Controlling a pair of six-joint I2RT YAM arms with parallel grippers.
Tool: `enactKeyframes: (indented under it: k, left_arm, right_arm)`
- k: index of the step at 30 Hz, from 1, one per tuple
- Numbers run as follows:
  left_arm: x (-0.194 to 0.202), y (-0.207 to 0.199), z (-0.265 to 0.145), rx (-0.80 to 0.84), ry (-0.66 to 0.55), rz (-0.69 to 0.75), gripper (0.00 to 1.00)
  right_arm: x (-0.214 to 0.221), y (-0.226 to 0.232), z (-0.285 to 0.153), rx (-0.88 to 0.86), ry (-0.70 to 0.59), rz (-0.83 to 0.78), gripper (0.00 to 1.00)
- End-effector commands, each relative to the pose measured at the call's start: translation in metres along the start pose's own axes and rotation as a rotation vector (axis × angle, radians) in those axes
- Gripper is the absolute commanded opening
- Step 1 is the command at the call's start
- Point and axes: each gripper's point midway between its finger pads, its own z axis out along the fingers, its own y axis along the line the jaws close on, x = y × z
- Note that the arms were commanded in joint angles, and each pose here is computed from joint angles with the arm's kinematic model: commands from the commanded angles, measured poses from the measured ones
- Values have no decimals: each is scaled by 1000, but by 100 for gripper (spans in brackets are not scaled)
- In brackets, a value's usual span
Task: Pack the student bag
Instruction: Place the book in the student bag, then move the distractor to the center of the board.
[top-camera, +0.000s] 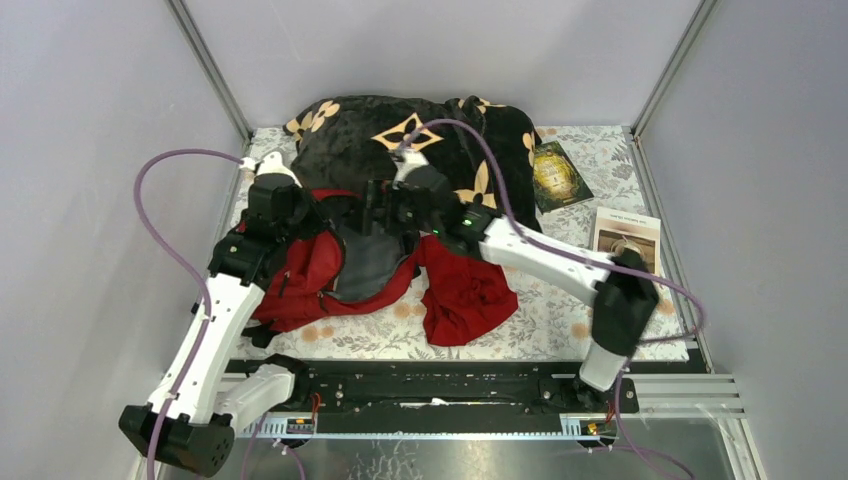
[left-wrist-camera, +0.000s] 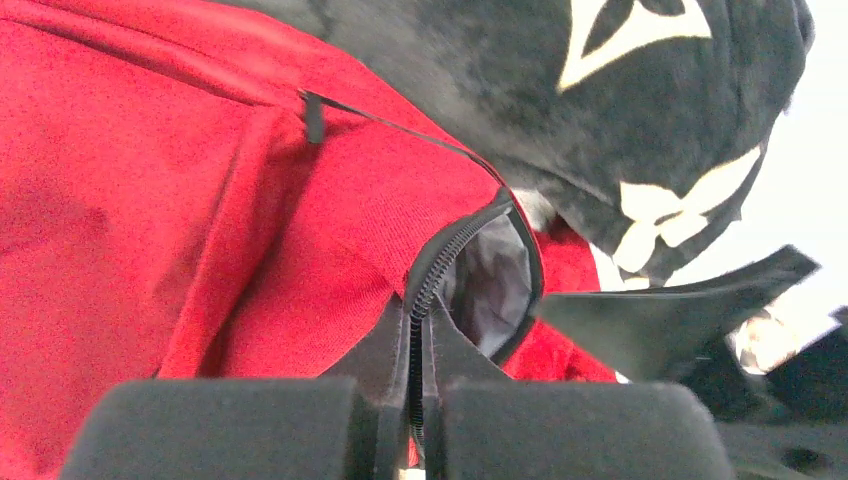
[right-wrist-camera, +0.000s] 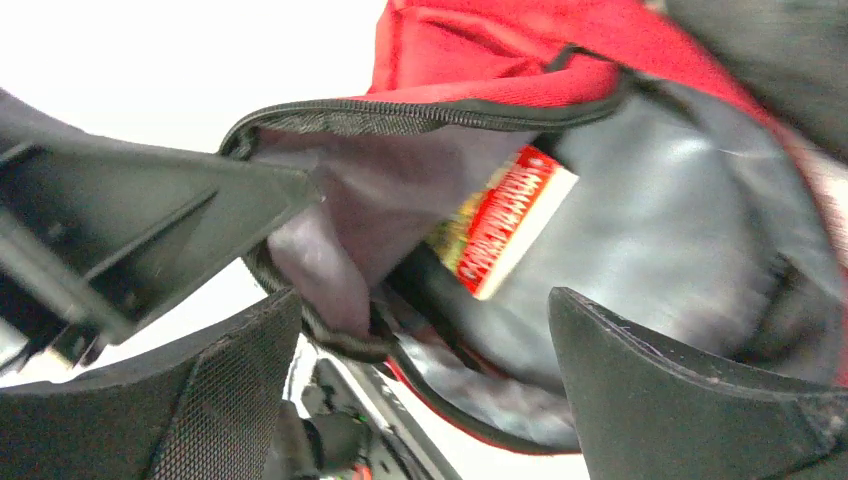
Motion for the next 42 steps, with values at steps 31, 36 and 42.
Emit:
enactKeyframes:
  k: [31,36,42]
  left_arm:
    - [204,-438,166,876,252,223,77]
    - [212,-447,203,881,140,149,77]
    - [227,-405,274,696,99,119,74]
  right_arm:
    - [-182,-470,-284,871,-425,553,88]
    - [-190,-491,-289,891,-414,578,88]
    - [-194,-504,-289,896,-386,577,90]
